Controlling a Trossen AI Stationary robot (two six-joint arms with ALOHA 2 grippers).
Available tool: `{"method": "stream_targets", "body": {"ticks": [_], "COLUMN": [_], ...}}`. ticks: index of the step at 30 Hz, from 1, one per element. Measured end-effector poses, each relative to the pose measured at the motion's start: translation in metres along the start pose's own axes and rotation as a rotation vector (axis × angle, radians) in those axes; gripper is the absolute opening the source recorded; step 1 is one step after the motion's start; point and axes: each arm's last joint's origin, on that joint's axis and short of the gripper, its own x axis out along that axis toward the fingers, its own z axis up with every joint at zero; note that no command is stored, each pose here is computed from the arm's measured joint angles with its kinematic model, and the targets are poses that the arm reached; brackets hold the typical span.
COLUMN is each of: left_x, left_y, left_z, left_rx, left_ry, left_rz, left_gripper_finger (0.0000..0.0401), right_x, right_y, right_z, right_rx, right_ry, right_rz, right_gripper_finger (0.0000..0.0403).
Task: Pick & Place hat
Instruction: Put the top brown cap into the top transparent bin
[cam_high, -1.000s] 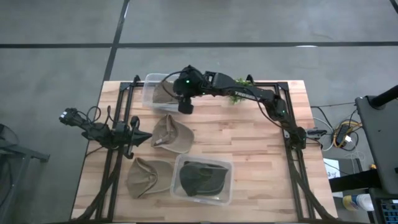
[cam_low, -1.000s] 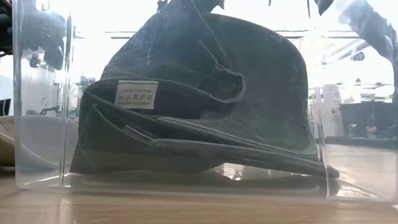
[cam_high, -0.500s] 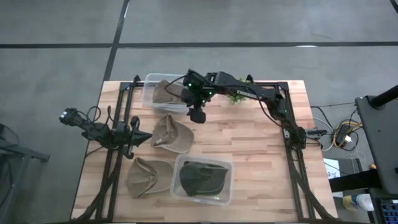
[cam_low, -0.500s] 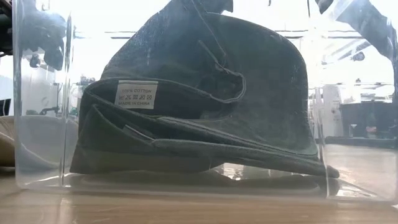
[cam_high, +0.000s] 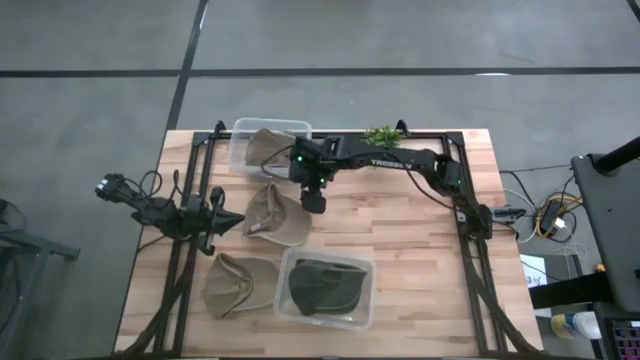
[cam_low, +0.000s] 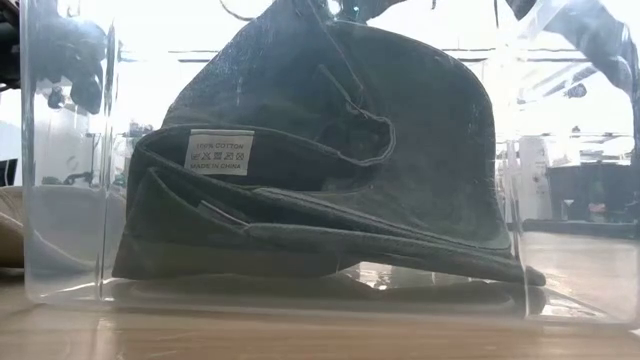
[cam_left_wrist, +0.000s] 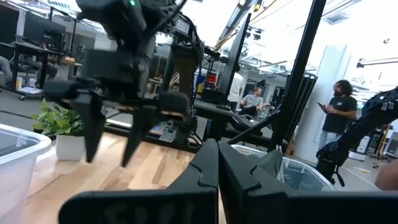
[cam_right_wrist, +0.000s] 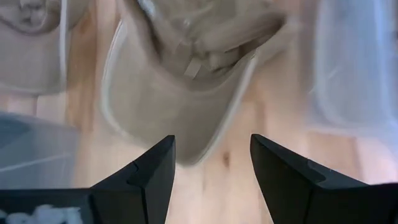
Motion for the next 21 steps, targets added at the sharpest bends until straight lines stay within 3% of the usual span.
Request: {"method": "stream_targets", "body": {"ticks": [5,9,21], "left_x": [0.000,0.000,0.000], "left_y": [0.000,0.000,0.000], "left_z": [-0.001,-0.001,-0.002], "left_rx": [0.005,0.006,0.010], "left_ry": [0.011,0.014,0.020], "left_rz": [0.002,0.003,0.003], "left_gripper_finger": [0.0000,0.0000,0.0000], "right_x": [0.014,0.025,0.048], "right_y": [0.012,0.011,0.007], "right_z": [-0.008,-0.007,-0.016], "right_rx": [-0.013,0.005,0.113], "right_ry": [0.041,0.008,0.039], "right_rz": [0.013,-0.059,-0.062], "right_gripper_finger": [0.0203,0.0203,0.0203]}}
